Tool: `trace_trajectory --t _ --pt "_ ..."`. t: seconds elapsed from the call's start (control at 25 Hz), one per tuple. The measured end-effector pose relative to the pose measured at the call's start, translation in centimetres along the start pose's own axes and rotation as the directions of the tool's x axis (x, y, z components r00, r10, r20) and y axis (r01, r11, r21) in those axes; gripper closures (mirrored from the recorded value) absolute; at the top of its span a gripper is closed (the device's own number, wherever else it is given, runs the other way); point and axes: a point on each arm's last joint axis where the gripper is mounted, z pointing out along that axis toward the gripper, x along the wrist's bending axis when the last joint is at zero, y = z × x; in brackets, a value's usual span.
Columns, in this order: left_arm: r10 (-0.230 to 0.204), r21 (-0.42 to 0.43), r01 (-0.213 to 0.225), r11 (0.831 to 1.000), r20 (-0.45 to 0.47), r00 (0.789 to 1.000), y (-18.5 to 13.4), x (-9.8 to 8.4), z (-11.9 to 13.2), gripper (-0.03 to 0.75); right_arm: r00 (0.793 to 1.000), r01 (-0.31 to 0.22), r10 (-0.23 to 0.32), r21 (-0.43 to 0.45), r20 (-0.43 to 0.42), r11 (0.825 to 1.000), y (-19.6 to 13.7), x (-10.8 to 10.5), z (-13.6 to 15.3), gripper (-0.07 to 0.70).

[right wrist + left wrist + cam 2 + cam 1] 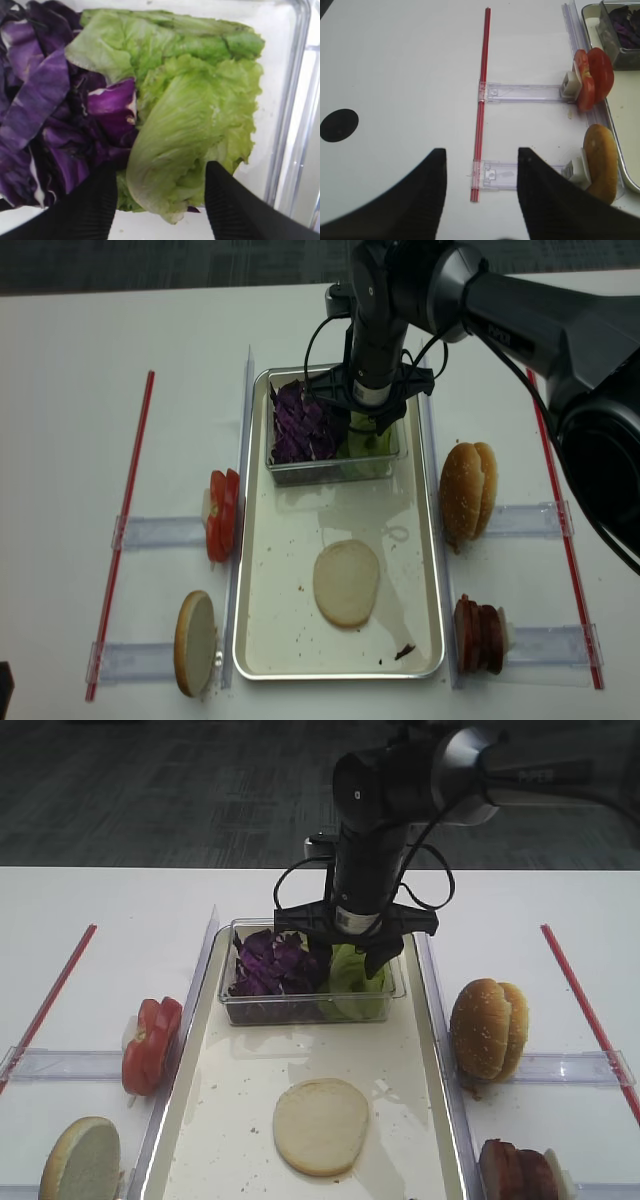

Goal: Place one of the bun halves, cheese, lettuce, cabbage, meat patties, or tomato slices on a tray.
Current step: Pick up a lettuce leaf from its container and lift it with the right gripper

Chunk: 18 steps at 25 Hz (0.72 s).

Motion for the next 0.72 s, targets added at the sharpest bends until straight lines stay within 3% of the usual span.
trace_trajectory --t 0.56,0.72 --pt "0.0 0.0 0.0 1.0 0.0 1.0 0.0 0.0 0.0 0.413 1.0 0.008 -0.008 0.006 0.0 1.0 0.07 -0.01 0.98 0.249" --pt "0.0 0.0 0.0 1.0 0.0 1.0 0.0 0.0 0.0 0.413 1.0 0.007 -0.007 0.006 -0.002 1.0 0.07 0.0 0.98 0.296"
